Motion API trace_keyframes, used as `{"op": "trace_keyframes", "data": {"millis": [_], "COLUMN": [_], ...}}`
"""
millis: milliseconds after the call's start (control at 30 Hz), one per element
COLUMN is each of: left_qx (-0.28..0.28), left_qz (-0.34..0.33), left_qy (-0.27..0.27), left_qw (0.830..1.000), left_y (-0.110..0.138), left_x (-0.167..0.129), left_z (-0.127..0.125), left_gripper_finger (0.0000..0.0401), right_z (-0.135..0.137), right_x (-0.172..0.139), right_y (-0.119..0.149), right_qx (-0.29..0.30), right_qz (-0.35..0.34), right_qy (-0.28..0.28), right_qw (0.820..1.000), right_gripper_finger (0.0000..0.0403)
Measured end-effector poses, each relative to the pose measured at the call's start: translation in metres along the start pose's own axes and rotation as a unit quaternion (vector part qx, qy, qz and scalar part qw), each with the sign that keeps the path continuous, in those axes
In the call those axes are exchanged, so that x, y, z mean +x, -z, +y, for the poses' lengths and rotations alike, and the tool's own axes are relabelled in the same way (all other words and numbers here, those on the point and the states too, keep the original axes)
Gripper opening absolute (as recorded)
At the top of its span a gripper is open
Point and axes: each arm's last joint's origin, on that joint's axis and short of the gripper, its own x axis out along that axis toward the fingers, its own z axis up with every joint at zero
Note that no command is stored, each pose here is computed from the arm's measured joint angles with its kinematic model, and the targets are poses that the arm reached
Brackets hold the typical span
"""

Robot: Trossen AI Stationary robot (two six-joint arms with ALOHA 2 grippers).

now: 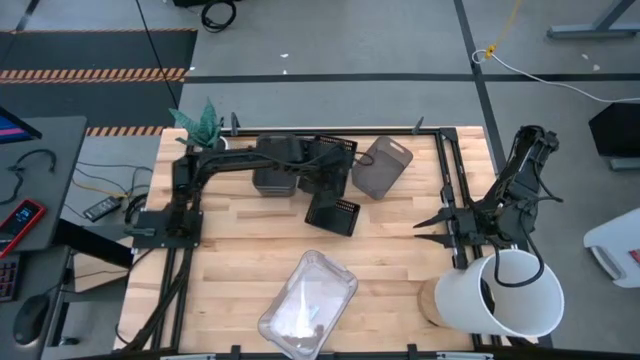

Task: Stack baskets by color
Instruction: Stack the right black bin on top of the left black bin

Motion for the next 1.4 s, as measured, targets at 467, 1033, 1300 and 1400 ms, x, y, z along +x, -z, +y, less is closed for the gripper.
{"op": "trace_keyframes", "data": {"millis": [467,1033,1300,1400], "left_qx": [-0.017,0.014,0.034,0.036], "left_qz": [-0.019,-0.134,-0.12,-0.11], "left_qy": [-0.001,-0.04,-0.041,0.001], "left_qw": [1.0,0.99,0.991,0.993], "left_y": [-0.036,-0.07,-0.065,-0.063], "left_x": [0.038,0.091,0.117,0.119], "left_z": [-0.006,-0.024,-0.032,-0.026], "left_gripper_finger": [0.0188,0.0176,0.0176,0.0176], "right_z": [0.0,-0.003,0.0,0.0], "right_x": [-0.001,-0.006,-0.009,-0.009], "right_y": [0.0,-0.004,-0.003,-0.003], "right_qx": [0.001,0.003,0.001,0.002], "right_qz": [-0.001,-0.017,-0.018,-0.018], "right_qy": [-0.005,-0.025,-0.04,-0.041], "right_qw": [1.0,1.0,0.999,0.999], "right_gripper_finger": [0.0095,0.0095,0.0095,0.0095]}}
